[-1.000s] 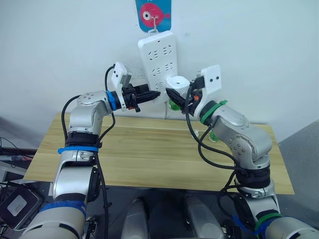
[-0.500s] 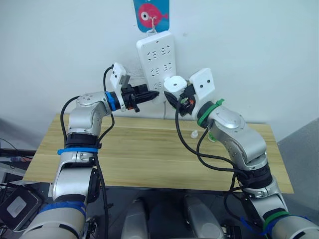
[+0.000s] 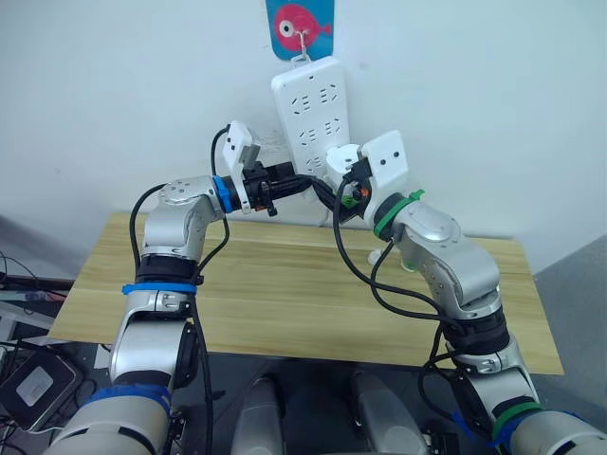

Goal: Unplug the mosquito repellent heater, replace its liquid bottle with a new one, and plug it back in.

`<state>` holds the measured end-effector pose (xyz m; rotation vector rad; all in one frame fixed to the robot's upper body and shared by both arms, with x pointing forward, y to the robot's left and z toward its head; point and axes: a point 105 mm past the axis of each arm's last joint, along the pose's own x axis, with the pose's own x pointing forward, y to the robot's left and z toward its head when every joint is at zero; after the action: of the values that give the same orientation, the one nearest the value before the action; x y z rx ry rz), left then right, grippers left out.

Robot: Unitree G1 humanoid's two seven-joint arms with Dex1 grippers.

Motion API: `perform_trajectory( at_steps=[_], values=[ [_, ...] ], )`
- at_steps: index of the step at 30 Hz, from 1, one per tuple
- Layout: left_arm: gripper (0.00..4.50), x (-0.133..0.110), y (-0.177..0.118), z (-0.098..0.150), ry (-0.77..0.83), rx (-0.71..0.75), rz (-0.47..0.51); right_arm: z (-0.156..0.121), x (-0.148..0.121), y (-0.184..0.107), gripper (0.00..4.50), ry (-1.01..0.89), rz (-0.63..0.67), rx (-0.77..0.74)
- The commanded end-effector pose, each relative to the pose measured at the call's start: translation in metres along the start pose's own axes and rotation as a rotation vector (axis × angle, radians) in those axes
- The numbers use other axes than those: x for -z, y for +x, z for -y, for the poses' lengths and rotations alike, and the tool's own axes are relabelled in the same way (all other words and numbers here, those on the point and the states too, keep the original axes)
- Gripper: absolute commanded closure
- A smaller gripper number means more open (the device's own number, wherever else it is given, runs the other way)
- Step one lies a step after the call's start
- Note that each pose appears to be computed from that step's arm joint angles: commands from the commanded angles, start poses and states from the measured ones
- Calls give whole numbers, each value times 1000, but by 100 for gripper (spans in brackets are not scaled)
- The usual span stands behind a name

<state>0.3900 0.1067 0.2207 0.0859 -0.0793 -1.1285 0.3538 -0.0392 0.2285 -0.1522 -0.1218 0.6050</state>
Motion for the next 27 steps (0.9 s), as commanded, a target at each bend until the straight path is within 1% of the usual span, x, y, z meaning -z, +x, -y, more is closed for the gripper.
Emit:
perform_trajectory(
  at_steps=[1, 4, 6, 8, 10, 12, 15, 16, 18, 20, 22, 23, 25, 26, 27],
  values=[
    [319, -2, 2, 10, 40, 58, 1, 5, -6, -25, 4, -33, 25, -9],
    [319, -1, 0, 9, 40, 55, -4, 5, -6, -43, 4, -41, 11, -37],
    [319, -1, -2, 7, 39, 48, -6, -2, -10, -53, 4, -24, 11, -85],
    [248, -2, -4, 4, 39, 34, -1, -6, -12, -60, 0, -13, 13, -113],
    [201, -4, -8, 2, 37, 29, 2, -7, -11, -64, 0, -7, 10, -117],
    [135, -5, -15, 0, 40, 20, -5, -8, -6, -67, 0, 4, 1, -127],
    [36, -4, -32, -7, 67, -40, -34, -12, -4, -64, 63, 50, 19, -152],
    [3, -3, -41, -8, 71, -52, -54, -15, -3, -61, 99, 64, 24, -159],
    [0, 0, -60, -7, 74, -60, -101, -20, 1, -57, 173, 81, 24, -186],
    [0, 1, -70, -3, 69, -54, -132, -25, 2, -56, 247, 92, 31, -219],
    [0, -2, -78, 9, 54, -17, -155, -38, 0, -52, 316, 131, 51, -296],
    [0, -3, -80, 17, 44, 7, -162, -44, -1, -51, 360, 151, 58, -335],
    [0, -4, -82, 30, 28, 38, -167, -50, 0, -51, 434, 173, 64, -368],
    [0, -4, -83, 36, 30, 45, -166, -52, 1, -49, 446, 175, 65, -379],
    [0, -4, -83, 43, 31, 50, -162, -54, 2, -46, 446, 168, 66, -398]
  ],
)
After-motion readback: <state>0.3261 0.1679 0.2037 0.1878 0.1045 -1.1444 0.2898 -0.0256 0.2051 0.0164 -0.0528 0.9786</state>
